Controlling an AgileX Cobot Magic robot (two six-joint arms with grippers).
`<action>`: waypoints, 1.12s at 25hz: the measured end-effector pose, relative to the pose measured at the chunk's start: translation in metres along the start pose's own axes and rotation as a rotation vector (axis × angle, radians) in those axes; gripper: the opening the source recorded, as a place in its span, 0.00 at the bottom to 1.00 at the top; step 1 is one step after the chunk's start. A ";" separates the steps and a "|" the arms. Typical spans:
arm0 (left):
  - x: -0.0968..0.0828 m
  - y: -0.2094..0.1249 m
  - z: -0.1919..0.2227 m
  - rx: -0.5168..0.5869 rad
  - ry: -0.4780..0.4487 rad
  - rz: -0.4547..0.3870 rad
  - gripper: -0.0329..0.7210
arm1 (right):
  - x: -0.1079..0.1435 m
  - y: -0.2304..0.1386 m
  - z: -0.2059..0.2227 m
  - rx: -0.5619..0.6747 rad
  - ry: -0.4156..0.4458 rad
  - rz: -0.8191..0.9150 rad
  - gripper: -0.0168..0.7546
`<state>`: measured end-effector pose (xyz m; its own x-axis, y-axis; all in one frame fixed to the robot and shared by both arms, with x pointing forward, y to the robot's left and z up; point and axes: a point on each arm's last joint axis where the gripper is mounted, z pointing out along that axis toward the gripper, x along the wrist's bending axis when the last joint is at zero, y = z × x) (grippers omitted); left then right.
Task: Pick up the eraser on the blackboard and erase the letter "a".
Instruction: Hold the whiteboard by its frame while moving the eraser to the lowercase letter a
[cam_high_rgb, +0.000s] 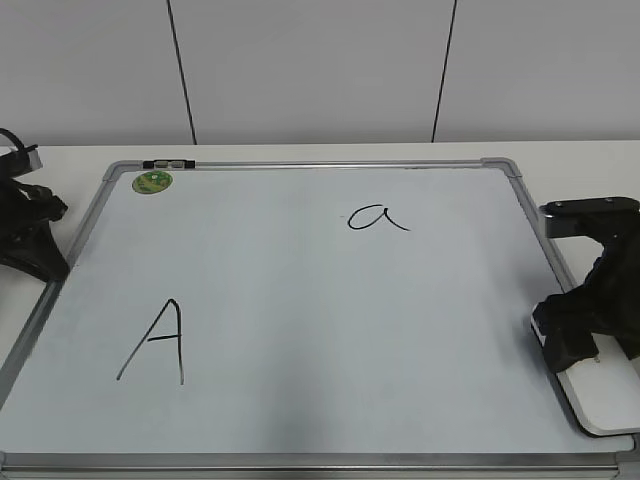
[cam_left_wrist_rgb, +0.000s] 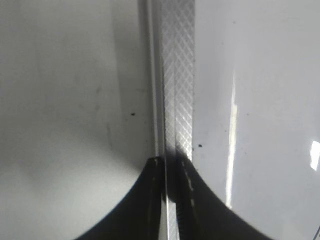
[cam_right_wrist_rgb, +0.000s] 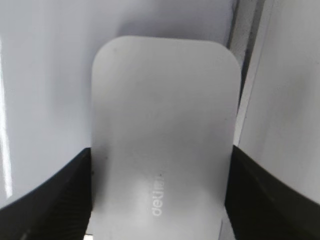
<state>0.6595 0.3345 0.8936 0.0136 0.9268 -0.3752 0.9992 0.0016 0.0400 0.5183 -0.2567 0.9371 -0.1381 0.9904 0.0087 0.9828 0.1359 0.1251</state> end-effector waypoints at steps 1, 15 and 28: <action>0.000 0.000 0.000 0.000 0.000 0.000 0.09 | 0.000 -0.001 0.000 0.007 0.000 0.000 0.72; 0.000 0.000 0.000 0.000 0.000 0.000 0.09 | 0.001 0.027 -0.076 -0.066 -0.001 -0.070 0.72; 0.000 0.000 0.000 -0.004 -0.004 -0.003 0.09 | 0.024 0.104 -0.079 -0.061 0.005 -0.146 0.72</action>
<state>0.6598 0.3342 0.8937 0.0110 0.9254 -0.3788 0.9991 0.0054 0.0422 0.6074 -0.2205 1.0283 -0.2795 0.9601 -0.0092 0.9431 0.2764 0.1850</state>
